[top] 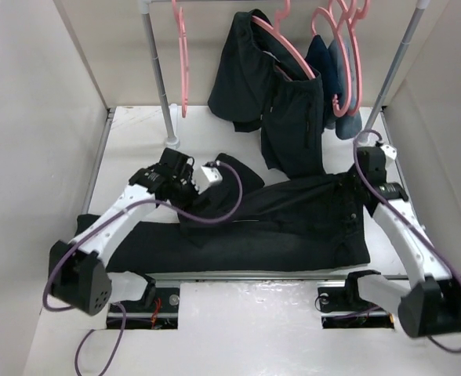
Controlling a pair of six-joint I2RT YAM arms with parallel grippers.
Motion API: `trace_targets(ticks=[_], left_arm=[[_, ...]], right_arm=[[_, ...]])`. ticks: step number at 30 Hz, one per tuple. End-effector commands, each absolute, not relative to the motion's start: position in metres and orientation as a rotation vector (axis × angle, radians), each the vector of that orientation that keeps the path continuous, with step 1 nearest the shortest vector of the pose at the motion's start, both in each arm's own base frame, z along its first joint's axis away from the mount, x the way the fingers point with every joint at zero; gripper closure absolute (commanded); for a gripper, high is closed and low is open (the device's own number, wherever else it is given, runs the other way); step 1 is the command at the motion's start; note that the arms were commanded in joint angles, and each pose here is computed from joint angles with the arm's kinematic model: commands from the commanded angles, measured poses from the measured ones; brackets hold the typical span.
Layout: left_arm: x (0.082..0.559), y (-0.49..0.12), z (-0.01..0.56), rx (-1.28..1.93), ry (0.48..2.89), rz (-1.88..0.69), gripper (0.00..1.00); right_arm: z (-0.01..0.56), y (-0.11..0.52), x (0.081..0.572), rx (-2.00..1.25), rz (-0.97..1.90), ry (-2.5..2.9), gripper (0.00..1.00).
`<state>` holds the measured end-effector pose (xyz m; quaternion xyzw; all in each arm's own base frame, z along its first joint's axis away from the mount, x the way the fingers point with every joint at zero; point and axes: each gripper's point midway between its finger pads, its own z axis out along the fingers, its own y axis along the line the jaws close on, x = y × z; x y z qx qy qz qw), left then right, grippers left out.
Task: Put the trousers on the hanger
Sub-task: Flatten out the trousers at the center of the board.
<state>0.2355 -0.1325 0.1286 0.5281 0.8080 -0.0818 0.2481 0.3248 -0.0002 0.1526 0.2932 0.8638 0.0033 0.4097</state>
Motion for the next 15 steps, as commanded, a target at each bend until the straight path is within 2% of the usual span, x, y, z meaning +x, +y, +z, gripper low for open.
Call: trace_targets(ticks=[1,8,15], left_arm=[[0.278,-0.149,0.135,1.150,2.238,-0.290,0.17],[0.342,-0.182,0.111,0.808,2.227,-0.200,0.19],[0.407,-0.191,0.092,0.447,2.226,-0.102,0.12]], right_arm=[[0.202,-0.014,0.320,0.729,-0.009,1.956,1.00],[0.211,0.011,0.304,0.533,0.094,1.896,1.00],[0.224,0.020,0.294,0.424,0.119,1.853,1.00]])
